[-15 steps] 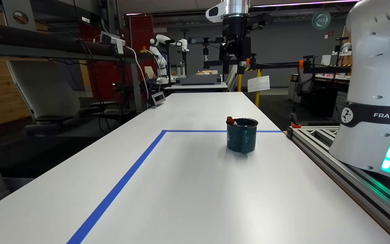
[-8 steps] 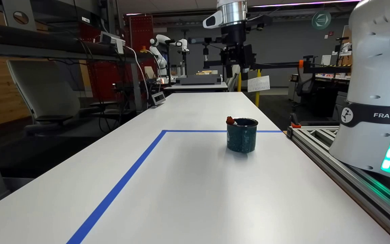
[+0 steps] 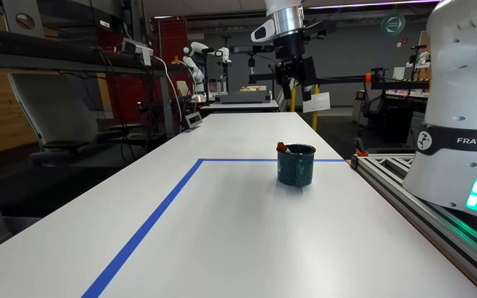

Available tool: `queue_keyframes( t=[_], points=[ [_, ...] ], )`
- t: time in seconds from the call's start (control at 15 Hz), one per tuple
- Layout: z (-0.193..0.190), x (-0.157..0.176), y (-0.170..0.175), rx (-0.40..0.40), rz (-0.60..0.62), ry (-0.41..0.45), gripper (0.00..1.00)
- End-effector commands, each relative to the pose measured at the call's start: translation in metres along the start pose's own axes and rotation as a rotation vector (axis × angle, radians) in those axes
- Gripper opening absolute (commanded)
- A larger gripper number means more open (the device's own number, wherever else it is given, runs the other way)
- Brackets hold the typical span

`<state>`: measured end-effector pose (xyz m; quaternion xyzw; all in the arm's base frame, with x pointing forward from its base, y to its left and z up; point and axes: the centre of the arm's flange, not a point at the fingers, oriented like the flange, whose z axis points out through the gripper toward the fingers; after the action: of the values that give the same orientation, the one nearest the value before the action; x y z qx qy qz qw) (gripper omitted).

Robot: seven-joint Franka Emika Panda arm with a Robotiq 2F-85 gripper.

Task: Remove the marker from the mug and put it on the table

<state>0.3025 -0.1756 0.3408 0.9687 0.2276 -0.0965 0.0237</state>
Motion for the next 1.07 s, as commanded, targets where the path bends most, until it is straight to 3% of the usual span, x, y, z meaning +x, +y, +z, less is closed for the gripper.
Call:
queue_keyframes(
  t=[0.0,0.53,1.0],
  points=[
    [0.011,0.004,-0.002,0.08,0.017,-0.053,1.0],
    [0.048,0.026,-0.011,0.131,0.067,-0.091,1.0],
    [0.073,0.056,-0.019,0.11,0.111,-0.073,1.0]
  ],
)
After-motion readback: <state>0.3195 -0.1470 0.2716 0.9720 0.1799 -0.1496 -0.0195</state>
